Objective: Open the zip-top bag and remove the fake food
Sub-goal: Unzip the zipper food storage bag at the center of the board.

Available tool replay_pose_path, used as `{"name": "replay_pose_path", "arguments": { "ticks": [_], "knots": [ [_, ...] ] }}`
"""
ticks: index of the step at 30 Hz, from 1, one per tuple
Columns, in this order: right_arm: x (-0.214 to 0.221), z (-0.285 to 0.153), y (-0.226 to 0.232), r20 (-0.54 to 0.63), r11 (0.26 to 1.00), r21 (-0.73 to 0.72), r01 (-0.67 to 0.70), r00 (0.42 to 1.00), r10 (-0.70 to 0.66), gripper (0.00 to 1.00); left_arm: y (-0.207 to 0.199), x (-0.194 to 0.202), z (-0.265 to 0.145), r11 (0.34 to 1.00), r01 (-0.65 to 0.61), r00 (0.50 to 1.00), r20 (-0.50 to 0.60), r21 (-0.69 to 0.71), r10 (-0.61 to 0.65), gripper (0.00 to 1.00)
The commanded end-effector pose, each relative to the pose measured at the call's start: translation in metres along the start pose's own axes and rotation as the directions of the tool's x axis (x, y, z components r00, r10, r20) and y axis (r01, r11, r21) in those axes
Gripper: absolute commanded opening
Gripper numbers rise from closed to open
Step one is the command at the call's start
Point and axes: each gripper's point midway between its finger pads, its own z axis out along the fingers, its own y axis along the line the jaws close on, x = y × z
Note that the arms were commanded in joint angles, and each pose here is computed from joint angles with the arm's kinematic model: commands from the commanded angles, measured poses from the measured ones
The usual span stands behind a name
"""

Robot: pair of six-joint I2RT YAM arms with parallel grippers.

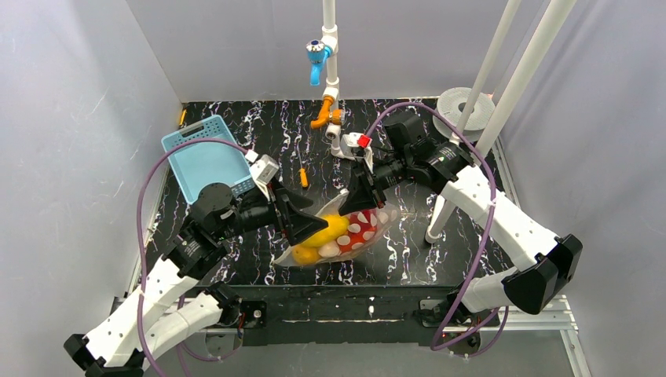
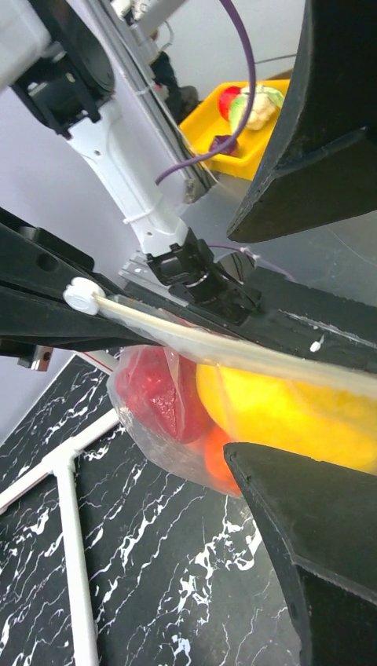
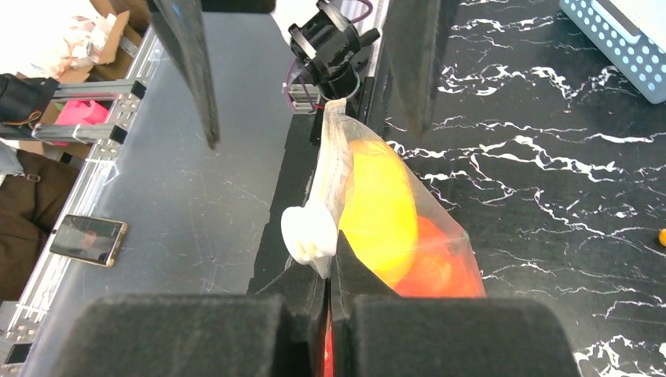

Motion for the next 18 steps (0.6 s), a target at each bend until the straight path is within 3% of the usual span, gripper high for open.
{"name": "replay_pose_path", "arguments": {
  "ticks": [1,12,18],
  "knots": [
    [-0.008,-0.007,0.003,0.011,0.998,0.046,0.031,0.999,-0.032,0.01,-0.003,-0.028,-0.009,0.994,0.078,0.994,0.08,-0.076,-0.072,0.98],
    [-0.005,-0.005,-0.002,0.009,0.998,0.055,0.001,1.0,-0.002,0.01,-0.009,-0.052,0.024,0.998,0.056,0.998,-0.016,-0.034,-0.057,0.97],
    [-0.003,-0.003,-0.002,0.008,0.999,0.043,-0.009,1.0,0.008,0.01,-0.012,-0.054,0.032,1.0,0.022,1.0,-0.022,0.009,-0.022,0.84]
  ]
}}
